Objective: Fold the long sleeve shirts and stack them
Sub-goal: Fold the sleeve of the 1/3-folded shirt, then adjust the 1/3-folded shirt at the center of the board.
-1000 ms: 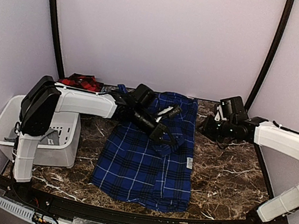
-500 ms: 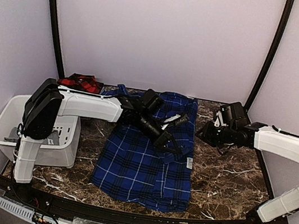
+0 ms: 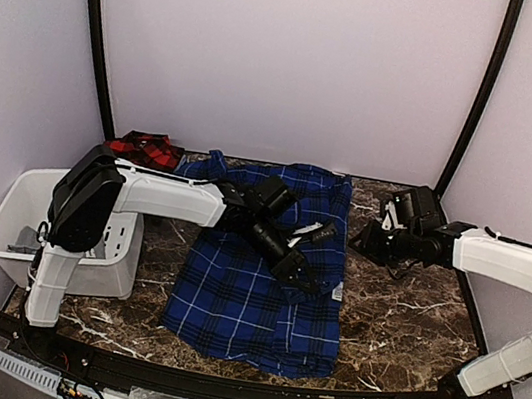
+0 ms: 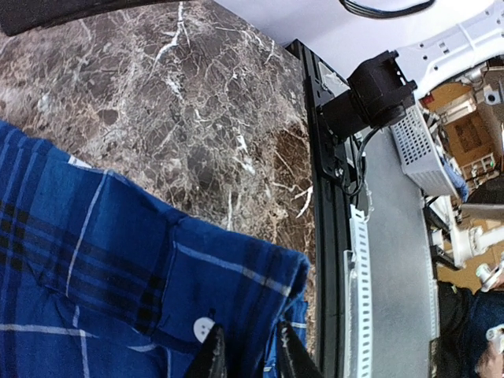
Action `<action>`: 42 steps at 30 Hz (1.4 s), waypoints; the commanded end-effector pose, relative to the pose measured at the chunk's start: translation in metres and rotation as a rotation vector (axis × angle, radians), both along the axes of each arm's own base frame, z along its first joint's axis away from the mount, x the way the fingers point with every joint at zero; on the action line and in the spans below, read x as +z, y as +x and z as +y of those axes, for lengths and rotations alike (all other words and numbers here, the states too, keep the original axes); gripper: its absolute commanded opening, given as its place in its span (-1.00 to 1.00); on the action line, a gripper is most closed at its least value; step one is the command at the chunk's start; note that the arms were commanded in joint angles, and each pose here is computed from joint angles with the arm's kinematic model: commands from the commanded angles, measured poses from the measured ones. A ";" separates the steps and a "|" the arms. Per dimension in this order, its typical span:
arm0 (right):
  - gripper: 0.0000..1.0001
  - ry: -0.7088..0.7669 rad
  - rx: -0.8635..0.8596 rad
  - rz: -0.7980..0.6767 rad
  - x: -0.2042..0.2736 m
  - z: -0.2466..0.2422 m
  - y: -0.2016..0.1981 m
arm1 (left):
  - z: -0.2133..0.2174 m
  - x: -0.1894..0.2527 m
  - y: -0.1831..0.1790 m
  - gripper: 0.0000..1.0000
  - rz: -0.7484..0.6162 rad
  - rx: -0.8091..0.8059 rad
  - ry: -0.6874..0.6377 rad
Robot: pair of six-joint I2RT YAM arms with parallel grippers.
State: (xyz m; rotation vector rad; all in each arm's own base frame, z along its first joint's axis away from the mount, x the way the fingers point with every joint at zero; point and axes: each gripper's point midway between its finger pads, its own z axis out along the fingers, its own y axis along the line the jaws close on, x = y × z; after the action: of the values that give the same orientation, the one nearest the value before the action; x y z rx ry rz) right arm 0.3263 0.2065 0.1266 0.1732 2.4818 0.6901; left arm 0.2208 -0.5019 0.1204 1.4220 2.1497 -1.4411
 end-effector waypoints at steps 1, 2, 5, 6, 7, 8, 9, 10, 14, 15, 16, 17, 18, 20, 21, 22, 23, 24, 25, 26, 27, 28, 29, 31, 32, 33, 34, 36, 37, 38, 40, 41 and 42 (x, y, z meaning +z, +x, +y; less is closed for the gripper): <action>-0.45 0.020 0.032 -0.025 0.005 0.004 -0.001 | -0.004 0.021 -0.012 -0.51 0.023 -0.059 -0.056; -0.45 0.027 0.041 -0.022 0.004 0.006 -0.002 | -0.004 0.022 -0.012 -0.42 0.025 -0.062 -0.064; -0.45 0.040 0.067 -0.015 0.002 0.011 -0.005 | -0.004 0.028 -0.015 -0.24 0.041 -0.083 -0.085; -0.45 0.041 0.076 -0.013 0.001 0.013 -0.006 | -0.004 0.030 -0.016 -0.17 0.049 -0.088 -0.095; -0.45 0.040 0.083 -0.010 0.000 0.014 -0.007 | -0.004 0.032 -0.015 -0.15 0.052 -0.087 -0.099; -0.45 0.038 0.092 -0.007 -0.001 0.016 -0.008 | -0.004 0.035 -0.011 -0.12 0.056 -0.072 -0.107; -0.45 0.040 0.102 -0.005 -0.002 0.019 -0.008 | -0.004 0.038 -0.008 -0.11 0.058 -0.061 -0.113; -0.45 0.042 0.110 -0.004 -0.003 0.021 -0.008 | -0.002 0.042 0.002 -0.11 0.067 -0.025 -0.123; -0.45 0.054 0.119 -0.036 0.003 0.032 0.010 | 0.008 0.047 0.055 -0.14 0.065 0.194 -0.141; -0.45 0.055 0.118 -0.053 0.007 0.035 0.019 | 0.010 0.047 0.066 -0.18 0.056 0.236 -0.150; -0.45 0.064 0.125 -0.070 0.012 0.040 0.029 | 0.016 0.043 0.085 -0.20 0.062 0.321 -0.130; -0.46 0.077 0.137 -0.080 0.015 0.046 0.039 | 0.019 0.040 0.095 -0.22 0.061 0.364 -0.125; -0.47 0.088 0.146 -0.094 0.019 0.051 0.050 | 0.027 0.035 0.112 -0.24 0.065 0.447 -0.105; -0.49 0.089 0.155 -0.104 0.016 0.059 0.073 | 0.037 0.028 0.132 -0.37 0.086 0.542 -0.088; -0.51 0.095 0.159 -0.116 0.018 0.062 0.084 | 0.040 0.027 0.139 -0.42 0.089 0.567 -0.095; -0.52 0.103 0.154 -0.120 0.017 0.063 0.096 | 0.042 0.025 0.144 -0.42 0.101 0.596 -0.090; -0.53 0.114 0.152 -0.124 0.017 0.065 0.108 | 0.045 0.023 0.150 -0.43 0.100 0.624 -0.084; -0.54 0.124 0.148 -0.124 0.016 0.066 0.119 | 0.049 0.019 0.158 -0.43 0.089 0.669 -0.069; -0.54 0.127 0.142 -0.127 0.016 0.066 0.131 | 0.052 0.018 0.164 -0.43 0.081 0.698 -0.061; -0.55 0.125 0.135 -0.131 0.016 0.067 0.142 | 0.058 0.014 0.174 -0.42 0.062 0.752 -0.043; -0.54 0.119 0.130 -0.135 0.015 0.068 0.151 | 0.063 0.014 0.184 -0.41 0.051 0.784 -0.038; -0.52 0.115 0.126 -0.144 0.014 0.069 0.160 | 0.068 0.010 0.194 -0.39 0.029 0.825 -0.023; -0.50 0.106 0.120 -0.152 0.013 0.068 0.169 | 0.077 0.004 0.207 -0.35 0.007 0.873 0.008; -0.49 0.076 0.099 -0.157 0.009 0.065 0.185 | 0.087 -0.004 0.224 -0.33 -0.010 0.923 0.049; -0.47 0.068 0.087 -0.155 0.006 0.062 0.193 | 0.088 0.001 0.232 -0.32 -0.016 0.937 0.046; -0.42 0.065 0.078 -0.151 0.003 0.059 0.199 | 0.097 -0.013 0.236 -0.32 0.005 0.960 0.091; -0.37 0.070 0.073 -0.144 -0.001 0.056 0.205 | 0.099 -0.012 0.241 -0.31 0.009 0.970 0.093; -0.21 0.084 0.063 -0.141 -0.004 0.051 0.216 | 0.107 -0.020 0.247 -0.23 0.029 0.992 0.120; -0.15 0.086 0.058 -0.135 -0.009 0.048 0.220 | 0.111 -0.026 0.249 -0.21 0.038 0.999 0.131; -0.11 0.088 0.053 -0.124 -0.015 0.046 0.223 | 0.111 -0.025 0.250 -0.18 0.043 1.000 0.139; -0.07 0.098 0.054 -0.104 -0.024 0.042 0.227 | 0.112 -0.032 0.252 -0.09 0.057 0.994 0.157; -0.07 0.107 0.057 -0.097 -0.027 0.042 0.229 | 0.112 -0.037 0.251 -0.07 0.068 0.988 0.168; -0.06 0.119 0.063 -0.090 -0.030 0.042 0.230 | 0.111 -0.038 0.251 -0.04 0.073 0.983 0.168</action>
State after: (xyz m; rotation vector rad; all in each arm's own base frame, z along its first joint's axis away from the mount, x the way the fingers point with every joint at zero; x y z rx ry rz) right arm 0.5473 0.2525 0.1050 0.1005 2.3588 0.8088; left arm 0.4756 -0.3924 0.0923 0.1987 2.3986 -0.9528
